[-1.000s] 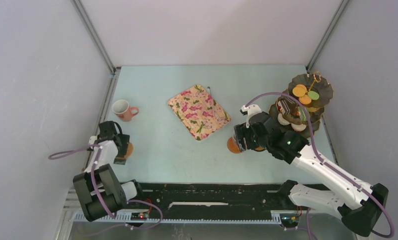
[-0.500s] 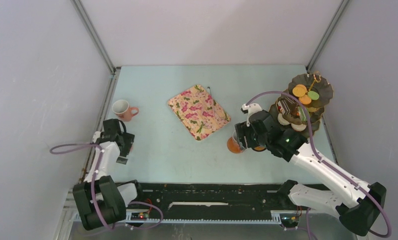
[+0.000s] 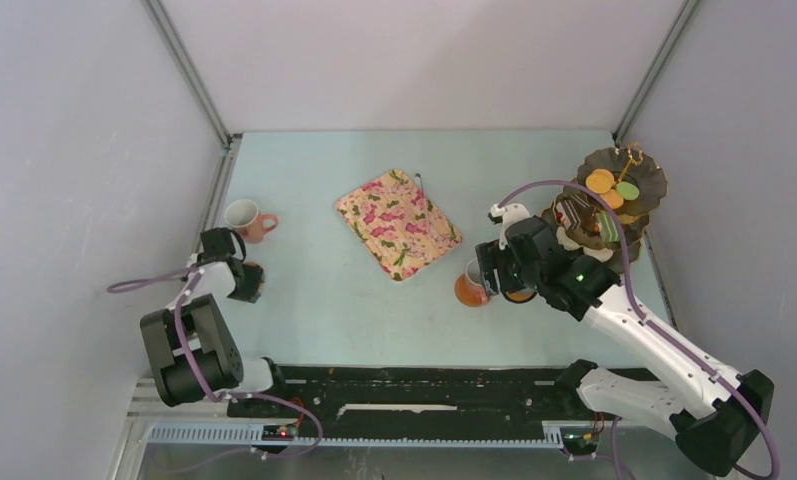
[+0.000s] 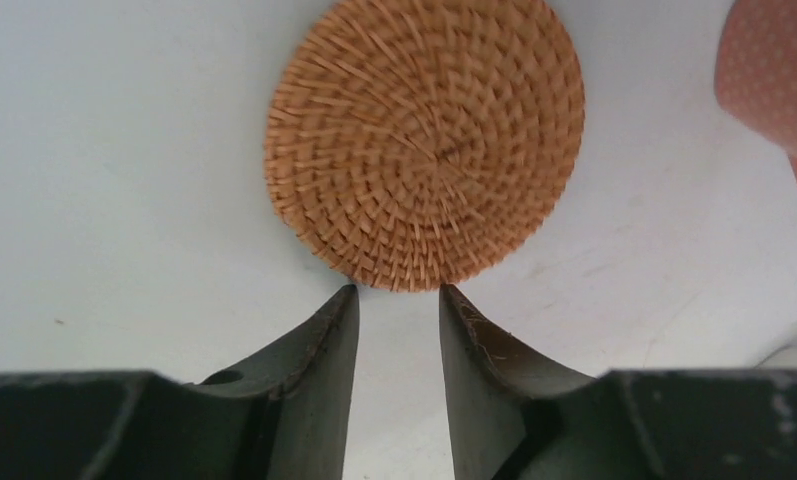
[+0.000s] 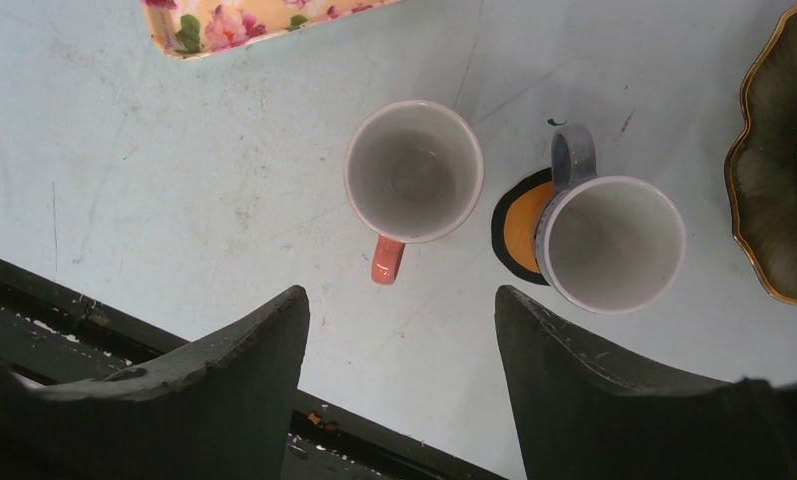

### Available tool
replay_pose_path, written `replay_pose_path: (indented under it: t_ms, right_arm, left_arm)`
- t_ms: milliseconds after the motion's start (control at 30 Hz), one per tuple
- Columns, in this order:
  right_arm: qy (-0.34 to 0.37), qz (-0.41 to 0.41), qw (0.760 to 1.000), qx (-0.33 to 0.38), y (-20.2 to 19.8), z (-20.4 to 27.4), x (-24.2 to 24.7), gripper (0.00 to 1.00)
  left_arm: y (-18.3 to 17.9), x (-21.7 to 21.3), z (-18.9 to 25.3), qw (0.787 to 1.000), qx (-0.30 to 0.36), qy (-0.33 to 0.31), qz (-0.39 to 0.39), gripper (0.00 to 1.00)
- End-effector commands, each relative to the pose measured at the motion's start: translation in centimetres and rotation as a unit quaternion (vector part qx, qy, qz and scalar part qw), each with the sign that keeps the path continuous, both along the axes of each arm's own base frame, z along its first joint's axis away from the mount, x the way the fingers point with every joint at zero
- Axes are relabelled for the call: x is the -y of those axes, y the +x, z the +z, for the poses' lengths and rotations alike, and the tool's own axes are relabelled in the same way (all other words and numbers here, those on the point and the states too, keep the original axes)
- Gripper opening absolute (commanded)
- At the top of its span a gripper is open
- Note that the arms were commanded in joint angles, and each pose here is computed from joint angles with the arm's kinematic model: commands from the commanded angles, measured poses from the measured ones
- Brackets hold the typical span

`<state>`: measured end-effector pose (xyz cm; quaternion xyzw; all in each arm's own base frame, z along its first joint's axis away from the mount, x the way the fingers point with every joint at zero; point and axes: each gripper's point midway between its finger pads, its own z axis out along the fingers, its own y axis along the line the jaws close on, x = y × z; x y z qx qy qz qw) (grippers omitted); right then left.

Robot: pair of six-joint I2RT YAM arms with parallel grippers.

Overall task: Serve the afternoon tea
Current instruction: Move the coaster to the center of the board.

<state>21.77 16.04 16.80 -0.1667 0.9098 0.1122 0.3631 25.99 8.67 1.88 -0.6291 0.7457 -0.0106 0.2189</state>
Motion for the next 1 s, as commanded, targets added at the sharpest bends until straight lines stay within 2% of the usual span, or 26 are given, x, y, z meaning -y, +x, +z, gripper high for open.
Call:
replay_pose_path:
  t_ms: [0, 100, 233, 367, 400, 500, 633, 700, 767, 867, 967]
  right_arm:
    - [0.021, 0.008, 0.999, 0.029, 0.8, 2.0, -0.5, 0.71]
    - [0.022, 0.009, 0.999, 0.03, 1.0, 2.0, -0.6, 0.71]
    - [0.02, 0.003, 0.999, 0.03, 1.2, 1.9, -0.4, 0.71]
    - [0.023, 0.003, 0.999, 0.029, 1.2, 1.9, -0.5, 0.71]
    - [0.023, 0.003, 0.999, 0.028, 1.2, 1.9, -0.5, 0.71]
    - [0.026, 0.006, 0.999, 0.024, 1.1, 1.8, -0.6, 0.71]
    - [0.026, 0.01, 0.999, 0.021, 0.7, 1.7, -0.4, 0.71]
    - [0.025, 0.012, 0.999, 0.021, 0.6, 1.8, -0.3, 0.71]
    - [0.023, 0.011, 0.999, 0.024, 0.4, 1.9, -0.1, 0.71]
    - [0.025, 0.008, 0.999, 0.026, 0.4, 2.0, 0.2, 0.71]
    - [0.027, 0.005, 0.999, 0.025, 0.4, 2.0, 0.5, 0.71]
  left_arm:
    - [-1.9, 3.9, -1.8, 0.998, -0.036, -0.06, -0.003, 0.4]
    - [-3.7, 7.2, -2.1, 0.993, -0.065, -0.093, -0.028, 0.4]
    - [-5.0, 10.9, -1.7, 0.991, -0.053, -0.102, -0.063, 0.41]
    - [-4.7, 11.1, -0.3, 0.993, -0.02, -0.081, -0.082, 0.43]
    - [-4.2, 10.2, 0.4, 0.994, -0.012, -0.055, -0.089, 0.46]
    - [-2.4, 6.0, 3.4, 0.996, 0.013, 0.025, -0.089, 0.63]
    - [-1.0, 1.0, 5.0, 0.997, 0.071, 0.034, -0.024, 0.77]
    - [-0.7, -1.0, 5.4, 0.995, 0.093, 0.032, 0.002, 0.78]
    - [-0.6, -3.1, 6.0, 0.994, 0.088, 0.058, 0.013, 0.75]
    - [-0.8, -5.3, 6.4, 0.994, 0.048, 0.094, 0.009, 0.67]
    - [-0.9, -7.2, 6.0, 0.993, -0.015, 0.115, -0.002, 0.66]
